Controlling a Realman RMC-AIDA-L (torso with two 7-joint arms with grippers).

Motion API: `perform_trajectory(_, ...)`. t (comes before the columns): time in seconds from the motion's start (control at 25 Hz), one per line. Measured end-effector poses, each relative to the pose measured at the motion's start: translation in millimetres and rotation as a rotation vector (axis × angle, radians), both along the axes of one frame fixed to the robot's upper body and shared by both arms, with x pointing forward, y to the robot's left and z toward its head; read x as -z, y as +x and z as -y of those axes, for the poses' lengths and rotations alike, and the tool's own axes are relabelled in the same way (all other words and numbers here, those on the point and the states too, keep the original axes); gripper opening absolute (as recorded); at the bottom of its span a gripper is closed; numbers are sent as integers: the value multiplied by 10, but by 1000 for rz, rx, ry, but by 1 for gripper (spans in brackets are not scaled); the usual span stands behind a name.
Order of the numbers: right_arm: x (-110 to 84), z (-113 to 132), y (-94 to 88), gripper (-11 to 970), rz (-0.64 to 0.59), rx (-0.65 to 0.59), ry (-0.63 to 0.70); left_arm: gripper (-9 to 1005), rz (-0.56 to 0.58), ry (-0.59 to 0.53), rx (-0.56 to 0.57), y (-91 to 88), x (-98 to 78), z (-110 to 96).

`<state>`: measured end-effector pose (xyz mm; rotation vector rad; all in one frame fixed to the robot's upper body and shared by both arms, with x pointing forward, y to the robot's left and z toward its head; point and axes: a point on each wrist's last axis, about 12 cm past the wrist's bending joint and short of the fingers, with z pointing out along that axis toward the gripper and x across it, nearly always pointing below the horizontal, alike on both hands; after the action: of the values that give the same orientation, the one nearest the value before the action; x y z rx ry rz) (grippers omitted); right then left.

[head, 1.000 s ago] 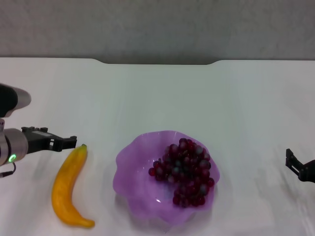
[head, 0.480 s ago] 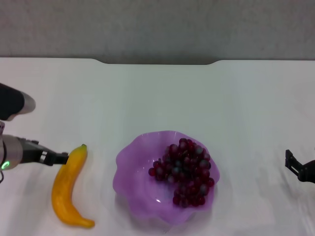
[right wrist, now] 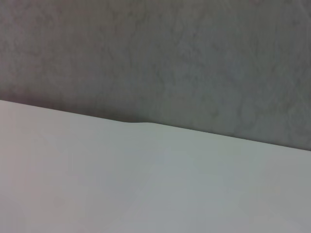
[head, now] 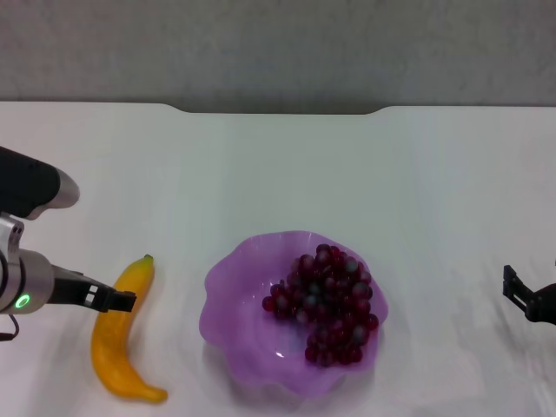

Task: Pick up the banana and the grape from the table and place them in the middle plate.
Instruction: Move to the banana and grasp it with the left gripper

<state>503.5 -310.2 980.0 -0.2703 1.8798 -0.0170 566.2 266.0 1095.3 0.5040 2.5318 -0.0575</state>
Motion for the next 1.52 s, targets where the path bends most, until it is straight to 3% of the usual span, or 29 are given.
perform_trajectory(0.6, -12, -7, 15, 851, 7, -1, 1, 907, -62, -44, -124, -75, 138, 46)
perform_trajectory(0.96, -21, -9, 20, 850, 13, -1, 4, 906, -77, -93, -185, -109, 205, 227)
perform_trajectory(1.52, -31, -35, 29, 851, 20, -7, 9, 906, -42, -71, -240, -98, 327, 105)
